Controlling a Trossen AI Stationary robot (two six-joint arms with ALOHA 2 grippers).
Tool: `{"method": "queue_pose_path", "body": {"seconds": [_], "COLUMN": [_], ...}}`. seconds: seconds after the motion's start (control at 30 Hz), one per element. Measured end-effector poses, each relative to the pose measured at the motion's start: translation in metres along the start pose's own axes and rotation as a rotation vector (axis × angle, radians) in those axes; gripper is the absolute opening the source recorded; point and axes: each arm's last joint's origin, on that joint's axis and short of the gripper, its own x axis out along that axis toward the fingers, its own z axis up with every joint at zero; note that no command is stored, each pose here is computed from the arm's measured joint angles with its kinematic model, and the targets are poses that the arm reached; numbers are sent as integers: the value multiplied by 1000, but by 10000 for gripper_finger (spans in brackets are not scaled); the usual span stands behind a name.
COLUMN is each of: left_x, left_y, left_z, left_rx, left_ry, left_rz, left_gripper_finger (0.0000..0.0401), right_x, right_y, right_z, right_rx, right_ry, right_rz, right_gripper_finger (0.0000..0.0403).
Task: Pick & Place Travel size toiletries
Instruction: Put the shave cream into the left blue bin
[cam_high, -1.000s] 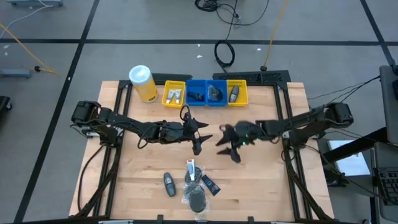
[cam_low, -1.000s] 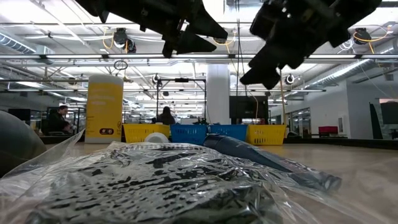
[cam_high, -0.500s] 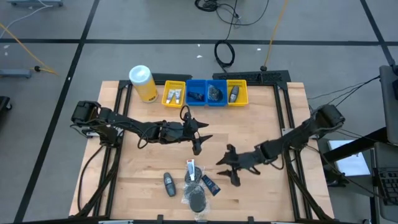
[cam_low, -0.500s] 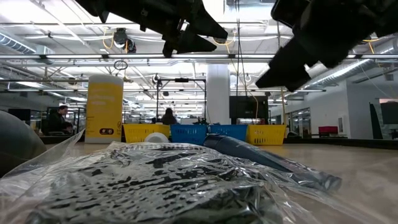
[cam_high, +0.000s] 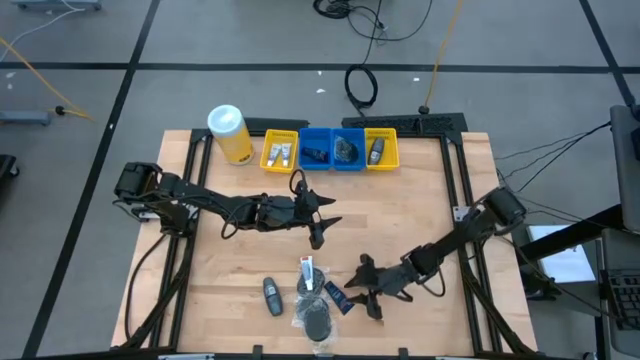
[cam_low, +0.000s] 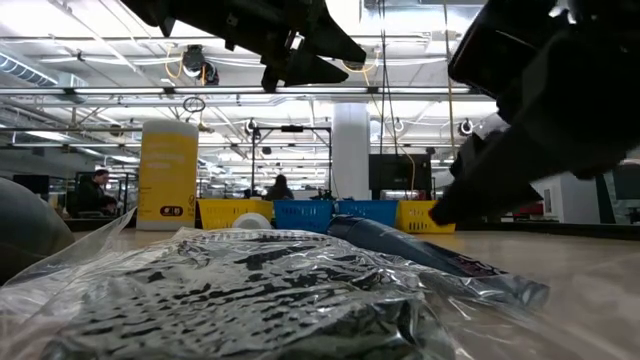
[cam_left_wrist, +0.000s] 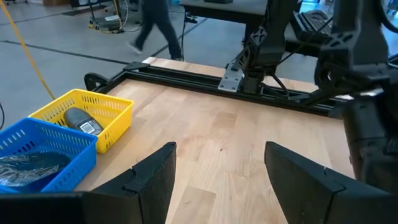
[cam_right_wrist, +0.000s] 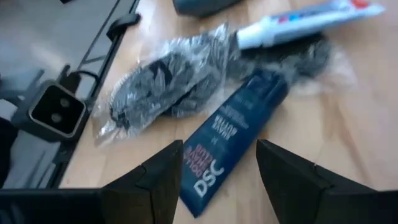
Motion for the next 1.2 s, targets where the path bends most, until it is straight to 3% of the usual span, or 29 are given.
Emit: {"method": "queue_pose_path", "body": {"seconds": [0.27,0.7,0.8,0.97,1.2], "left_x": [0,0,0,-3,-9], "left_y": [0,0,-2,-10,-21], "left_z": [0,0,-2,-11,-22], "left_rx": [0,-14,-24,5,37], "left_ry": [0,1,28,144,247], "left_rz": [1,-3,-81,-320,-359], "left_gripper_finger": [243,244,244,243,243], "right_x": [16,25,25,25,25], "right_y": [10,12,12,10,6], "right_z": [-19,-27,-28,-28,-29], "right_rx": [26,19,10,15,8], "right_ry": [45,49,50,44,52], "right_rz": [-24,-82,-89,-105,-149], "right_gripper_finger": [196,196,196,196,196]}}
